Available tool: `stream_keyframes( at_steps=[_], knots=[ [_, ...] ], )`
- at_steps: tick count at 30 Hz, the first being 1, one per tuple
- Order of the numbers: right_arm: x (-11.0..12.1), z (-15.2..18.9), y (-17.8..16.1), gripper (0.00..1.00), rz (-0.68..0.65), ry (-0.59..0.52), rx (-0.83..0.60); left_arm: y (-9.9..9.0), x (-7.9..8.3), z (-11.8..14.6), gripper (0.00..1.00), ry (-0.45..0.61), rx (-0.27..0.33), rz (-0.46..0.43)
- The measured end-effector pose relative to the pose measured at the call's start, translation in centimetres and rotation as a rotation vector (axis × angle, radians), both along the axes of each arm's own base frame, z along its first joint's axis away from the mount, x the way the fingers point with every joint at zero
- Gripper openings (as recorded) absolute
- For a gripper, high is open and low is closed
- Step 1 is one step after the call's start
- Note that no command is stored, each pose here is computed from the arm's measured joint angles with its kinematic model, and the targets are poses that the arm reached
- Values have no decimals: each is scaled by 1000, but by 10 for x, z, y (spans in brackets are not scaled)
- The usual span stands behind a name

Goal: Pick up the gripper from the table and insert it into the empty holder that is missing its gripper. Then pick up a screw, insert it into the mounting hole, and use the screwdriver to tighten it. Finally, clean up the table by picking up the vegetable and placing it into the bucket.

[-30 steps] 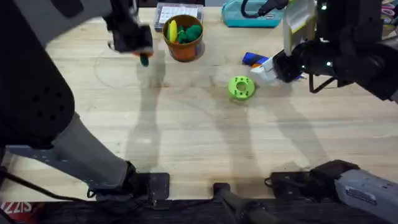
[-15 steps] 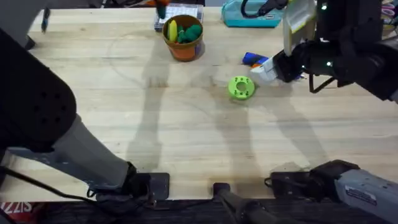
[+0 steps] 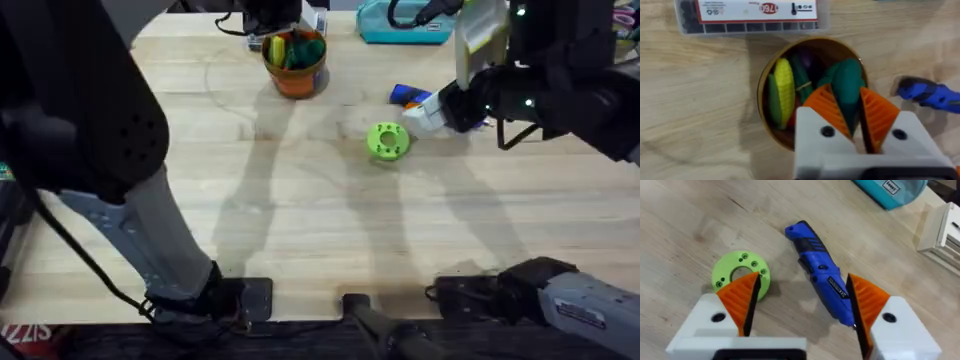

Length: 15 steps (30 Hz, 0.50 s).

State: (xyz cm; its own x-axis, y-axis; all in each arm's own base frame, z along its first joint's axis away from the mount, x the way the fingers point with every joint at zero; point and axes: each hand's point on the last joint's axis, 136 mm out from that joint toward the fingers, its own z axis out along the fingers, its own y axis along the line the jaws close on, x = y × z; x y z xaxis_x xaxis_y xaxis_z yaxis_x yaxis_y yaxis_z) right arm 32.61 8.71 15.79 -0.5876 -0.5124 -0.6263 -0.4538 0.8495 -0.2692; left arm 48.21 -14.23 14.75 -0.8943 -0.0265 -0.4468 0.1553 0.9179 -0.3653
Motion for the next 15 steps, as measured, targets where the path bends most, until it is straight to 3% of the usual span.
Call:
stream_keyframes(
  at_steps=[7,11,15],
  knots=[
    [0,0,0,972,0,0,0,13,4,-4,585,2,22,34],
    [0,0,0,972,0,1,0,18,3,-4,662,13,24,44],
    [0,0,0,972,0,1,0,19,1,3,836,-2,28,35]
  ],
)
